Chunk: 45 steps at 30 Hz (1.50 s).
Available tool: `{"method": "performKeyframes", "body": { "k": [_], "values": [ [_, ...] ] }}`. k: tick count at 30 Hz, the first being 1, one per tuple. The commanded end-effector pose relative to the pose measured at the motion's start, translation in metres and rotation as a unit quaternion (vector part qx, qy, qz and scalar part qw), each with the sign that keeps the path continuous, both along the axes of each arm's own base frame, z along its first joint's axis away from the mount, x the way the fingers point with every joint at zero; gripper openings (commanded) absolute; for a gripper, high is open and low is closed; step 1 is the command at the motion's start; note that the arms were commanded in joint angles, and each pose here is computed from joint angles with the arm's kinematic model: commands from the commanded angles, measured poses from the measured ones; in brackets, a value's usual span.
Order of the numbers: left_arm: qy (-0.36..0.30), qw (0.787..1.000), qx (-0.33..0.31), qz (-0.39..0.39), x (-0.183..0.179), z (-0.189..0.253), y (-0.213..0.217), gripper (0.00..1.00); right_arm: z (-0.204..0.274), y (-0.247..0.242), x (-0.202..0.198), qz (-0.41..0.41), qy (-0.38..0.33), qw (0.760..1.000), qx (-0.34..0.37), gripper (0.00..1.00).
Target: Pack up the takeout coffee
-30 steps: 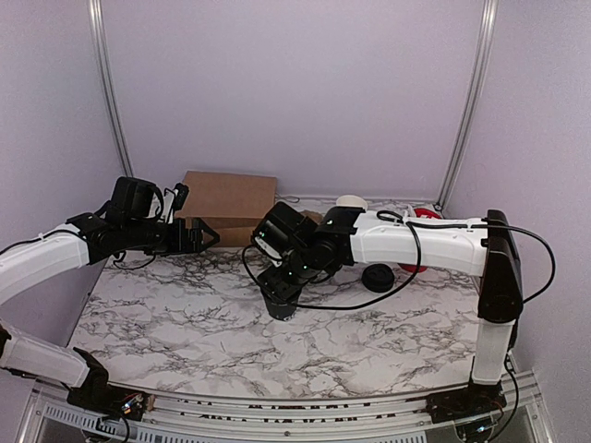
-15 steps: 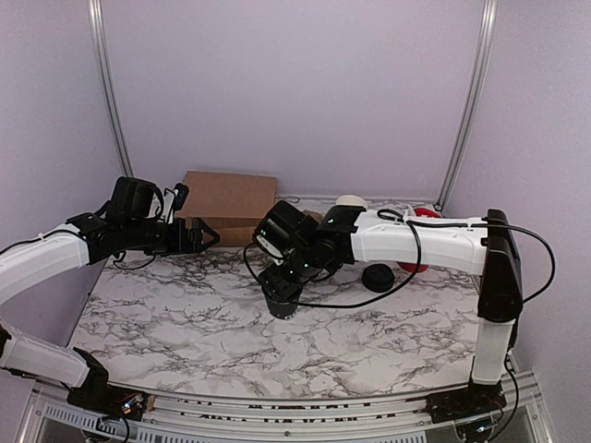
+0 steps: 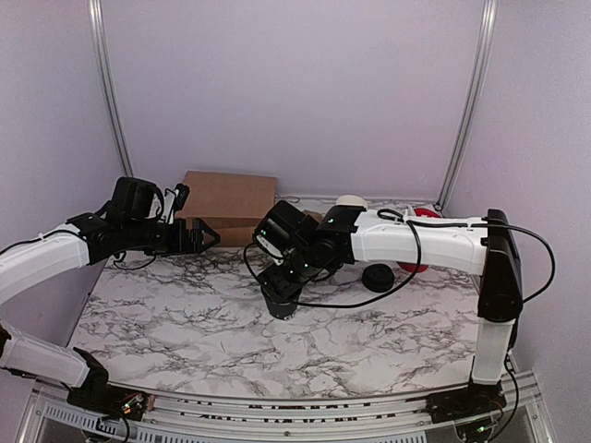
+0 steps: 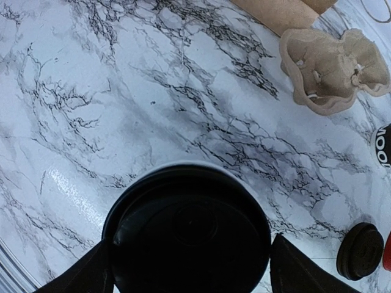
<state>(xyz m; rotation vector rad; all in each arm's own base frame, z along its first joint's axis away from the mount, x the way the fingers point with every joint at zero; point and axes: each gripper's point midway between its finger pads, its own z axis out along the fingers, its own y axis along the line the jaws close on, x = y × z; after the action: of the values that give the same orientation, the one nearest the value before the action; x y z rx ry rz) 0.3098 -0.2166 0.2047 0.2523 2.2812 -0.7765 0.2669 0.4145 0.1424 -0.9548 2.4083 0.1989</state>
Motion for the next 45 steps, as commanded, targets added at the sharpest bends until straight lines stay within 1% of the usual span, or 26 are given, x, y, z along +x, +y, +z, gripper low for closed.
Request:
{"method": "performKeyframes", "body": {
  "k": [1, 36, 45],
  "values": [
    [0.007, 1.0, 0.004, -0.01, -0.002, -0.003, -0.003, 0.99, 0.018, 0.002, 0.003, -0.002, -0.01, 1.0, 0.023, 0.85],
    [0.012, 1.0, 0.003, -0.018, -0.004, -0.006, -0.006, 0.99, 0.028, 0.0, 0.001, -0.003, -0.019, 0.999, 0.03, 0.86],
    [0.013, 1.0, 0.001, -0.024, -0.005, -0.006, -0.008, 0.99, 0.039, -0.001, 0.001, -0.006, -0.027, 0.999, 0.041, 0.86]
  ]
}}
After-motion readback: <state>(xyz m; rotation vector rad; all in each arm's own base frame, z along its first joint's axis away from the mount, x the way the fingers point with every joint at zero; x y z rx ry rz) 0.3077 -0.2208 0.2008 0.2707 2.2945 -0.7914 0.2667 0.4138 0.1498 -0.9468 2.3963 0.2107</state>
